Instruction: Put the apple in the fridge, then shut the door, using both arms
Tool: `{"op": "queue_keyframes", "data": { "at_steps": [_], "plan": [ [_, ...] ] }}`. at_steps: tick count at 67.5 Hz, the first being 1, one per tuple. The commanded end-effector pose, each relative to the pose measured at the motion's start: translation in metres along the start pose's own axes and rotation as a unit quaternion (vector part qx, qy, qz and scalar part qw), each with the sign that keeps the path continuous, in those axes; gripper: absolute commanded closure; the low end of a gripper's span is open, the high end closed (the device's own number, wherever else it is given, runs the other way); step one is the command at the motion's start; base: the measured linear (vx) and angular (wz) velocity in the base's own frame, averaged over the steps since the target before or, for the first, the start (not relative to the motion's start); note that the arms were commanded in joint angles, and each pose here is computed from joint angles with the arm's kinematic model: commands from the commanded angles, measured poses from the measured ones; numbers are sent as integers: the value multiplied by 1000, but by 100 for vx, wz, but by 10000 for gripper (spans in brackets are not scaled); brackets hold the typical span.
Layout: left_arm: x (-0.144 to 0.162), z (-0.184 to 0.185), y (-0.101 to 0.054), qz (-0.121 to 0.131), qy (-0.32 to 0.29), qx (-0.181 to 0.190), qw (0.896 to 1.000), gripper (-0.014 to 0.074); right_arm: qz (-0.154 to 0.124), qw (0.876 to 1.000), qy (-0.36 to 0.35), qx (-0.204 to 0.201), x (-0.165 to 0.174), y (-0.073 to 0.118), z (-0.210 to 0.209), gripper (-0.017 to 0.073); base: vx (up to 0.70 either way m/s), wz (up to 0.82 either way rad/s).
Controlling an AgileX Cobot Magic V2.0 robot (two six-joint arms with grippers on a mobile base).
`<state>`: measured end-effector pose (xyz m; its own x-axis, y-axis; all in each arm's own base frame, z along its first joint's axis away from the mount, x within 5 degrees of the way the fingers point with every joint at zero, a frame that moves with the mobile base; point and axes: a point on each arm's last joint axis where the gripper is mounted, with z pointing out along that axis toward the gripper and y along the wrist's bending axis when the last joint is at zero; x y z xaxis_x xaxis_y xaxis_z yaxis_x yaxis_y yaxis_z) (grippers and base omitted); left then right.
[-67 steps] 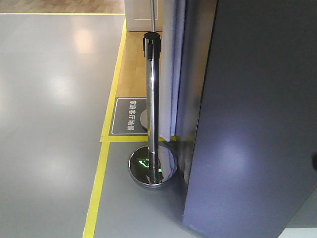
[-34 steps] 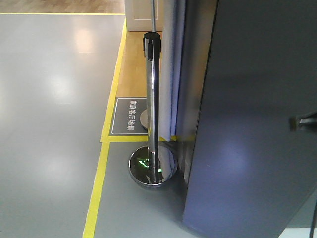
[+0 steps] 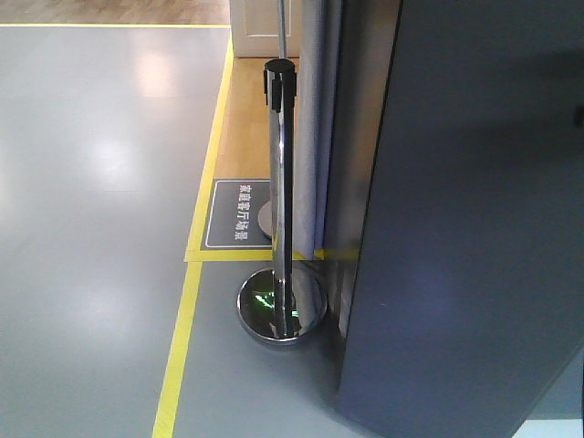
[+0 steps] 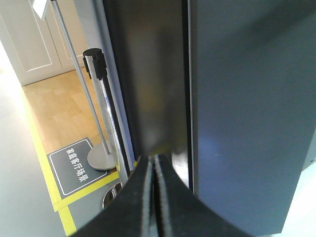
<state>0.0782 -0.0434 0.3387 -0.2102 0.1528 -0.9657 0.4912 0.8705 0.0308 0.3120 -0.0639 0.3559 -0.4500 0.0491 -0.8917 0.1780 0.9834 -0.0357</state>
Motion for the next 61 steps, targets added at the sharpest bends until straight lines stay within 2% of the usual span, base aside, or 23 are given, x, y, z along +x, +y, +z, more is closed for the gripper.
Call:
{"op": "queue_keyframes", "data": {
  "at_steps": [1,12,27,43,61],
  "plan": [
    [-14,-3,0,-4,-47,3,999,599,5,992,-123,9,-31,-3,-3,561,0,0],
    [-14,-3,0,-4,-47,3,999,599,18,987,-159,9,-39,-4,23,561,0,0],
    [-14,-3,0,-4,-45,3,999,599,17,984,-175,10,-63,-6,65,561,0,0],
    [-14,-3,0,-4,-45,3,999,599,19,983,-183,11,-69,-7,106,561,0,0],
    [-13,-3,0,-4,-41,2,999,599,22,989,-148,7,-65,-6,110,561,0,-1]
  ]
}}
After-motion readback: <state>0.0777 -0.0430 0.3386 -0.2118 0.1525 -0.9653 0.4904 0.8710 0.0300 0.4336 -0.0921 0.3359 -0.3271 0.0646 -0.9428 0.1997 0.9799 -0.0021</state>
